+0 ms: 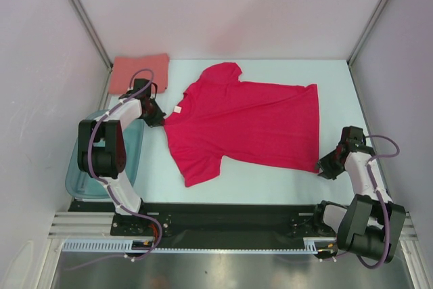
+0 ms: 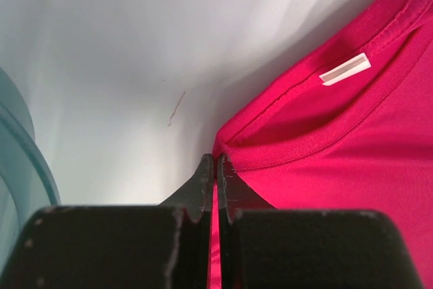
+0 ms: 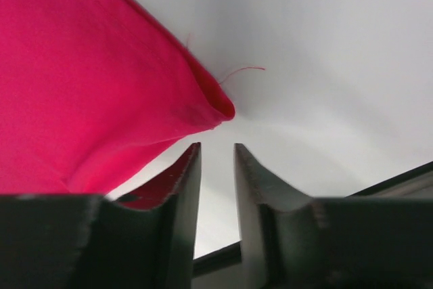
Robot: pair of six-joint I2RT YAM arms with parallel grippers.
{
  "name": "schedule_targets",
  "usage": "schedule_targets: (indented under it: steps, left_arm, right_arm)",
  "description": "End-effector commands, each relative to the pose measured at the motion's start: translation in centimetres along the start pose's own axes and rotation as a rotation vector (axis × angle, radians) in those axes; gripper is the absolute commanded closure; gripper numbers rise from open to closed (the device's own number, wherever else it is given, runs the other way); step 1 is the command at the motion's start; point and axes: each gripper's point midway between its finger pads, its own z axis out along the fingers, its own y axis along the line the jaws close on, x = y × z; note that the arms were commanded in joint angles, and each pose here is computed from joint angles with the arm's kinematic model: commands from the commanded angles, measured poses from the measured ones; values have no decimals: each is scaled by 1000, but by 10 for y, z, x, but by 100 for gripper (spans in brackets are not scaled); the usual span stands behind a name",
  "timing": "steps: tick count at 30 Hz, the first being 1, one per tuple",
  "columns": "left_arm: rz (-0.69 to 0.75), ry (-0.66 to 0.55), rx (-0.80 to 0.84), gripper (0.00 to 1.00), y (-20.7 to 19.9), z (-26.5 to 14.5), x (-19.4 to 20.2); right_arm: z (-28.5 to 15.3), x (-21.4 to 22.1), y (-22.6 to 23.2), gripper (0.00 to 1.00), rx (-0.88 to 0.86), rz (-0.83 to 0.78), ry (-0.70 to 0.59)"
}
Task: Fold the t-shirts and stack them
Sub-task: Flatten the tshirt out
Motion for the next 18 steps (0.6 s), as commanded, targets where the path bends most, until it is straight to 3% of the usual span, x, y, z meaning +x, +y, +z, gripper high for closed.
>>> schedule_targets:
  steps: [1,7,12,18]
  left_arm:
    - [-15,-34,23,100,-4,-10,-9]
    - [-8,-43,14,100,-2,-10,-10]
    - [-3,-53,13,100,-2,-12,-11]
    - [-2,-48,4,100,1,-10,-10]
  right_arm:
    - [5,2,1,71,-3,25,-10]
    - [17,2,7,69,-15,30,0]
    - [23,4,6,59,-9,18,14]
    - [33,5,1,63,18,53,5]
